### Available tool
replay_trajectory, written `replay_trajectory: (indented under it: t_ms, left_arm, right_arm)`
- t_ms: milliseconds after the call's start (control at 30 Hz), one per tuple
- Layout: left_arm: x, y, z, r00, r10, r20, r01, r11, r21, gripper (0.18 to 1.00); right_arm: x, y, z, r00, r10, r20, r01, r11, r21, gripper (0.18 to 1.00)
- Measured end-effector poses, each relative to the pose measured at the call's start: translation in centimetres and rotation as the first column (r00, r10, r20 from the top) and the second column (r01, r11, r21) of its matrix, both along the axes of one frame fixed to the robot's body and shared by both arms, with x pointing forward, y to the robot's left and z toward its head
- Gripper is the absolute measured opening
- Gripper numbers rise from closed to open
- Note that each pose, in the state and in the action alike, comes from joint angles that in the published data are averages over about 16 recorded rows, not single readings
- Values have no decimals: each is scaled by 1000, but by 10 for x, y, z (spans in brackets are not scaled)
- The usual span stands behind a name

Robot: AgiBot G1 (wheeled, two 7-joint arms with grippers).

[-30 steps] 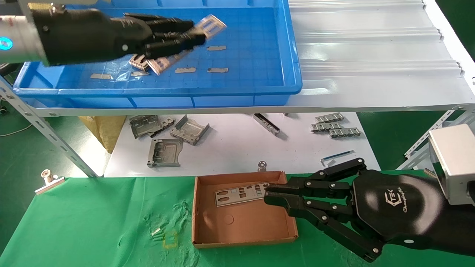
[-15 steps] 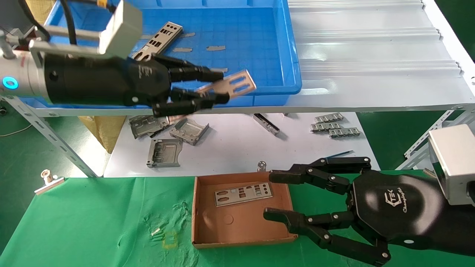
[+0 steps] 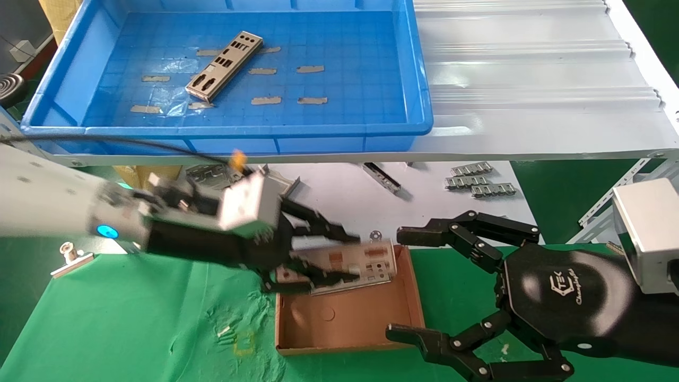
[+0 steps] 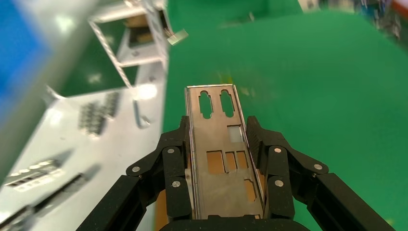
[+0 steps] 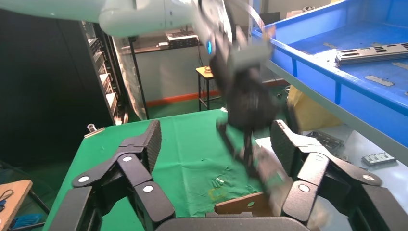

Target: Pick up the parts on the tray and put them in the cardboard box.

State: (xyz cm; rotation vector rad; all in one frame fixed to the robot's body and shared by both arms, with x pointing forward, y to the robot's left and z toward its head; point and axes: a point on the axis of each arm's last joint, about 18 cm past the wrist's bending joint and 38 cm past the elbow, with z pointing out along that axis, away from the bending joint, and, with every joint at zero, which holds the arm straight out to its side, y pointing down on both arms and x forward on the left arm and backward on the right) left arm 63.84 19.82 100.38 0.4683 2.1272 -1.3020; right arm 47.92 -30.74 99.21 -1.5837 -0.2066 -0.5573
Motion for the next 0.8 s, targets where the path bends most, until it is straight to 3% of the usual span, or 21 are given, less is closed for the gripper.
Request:
replay_trajectory:
  t_ms: [300, 800]
  left_arm:
    - [39, -30, -67, 998, 66, 12, -67, 996, 57, 455]
    - [69, -46, -106, 985, 170, 34, -172, 983, 62, 457]
  right_arm:
    - [0, 0, 0, 1000, 0, 0, 0, 1000, 0, 909]
    - [0, 0, 0, 1000, 0, 0, 0, 1000, 0, 998]
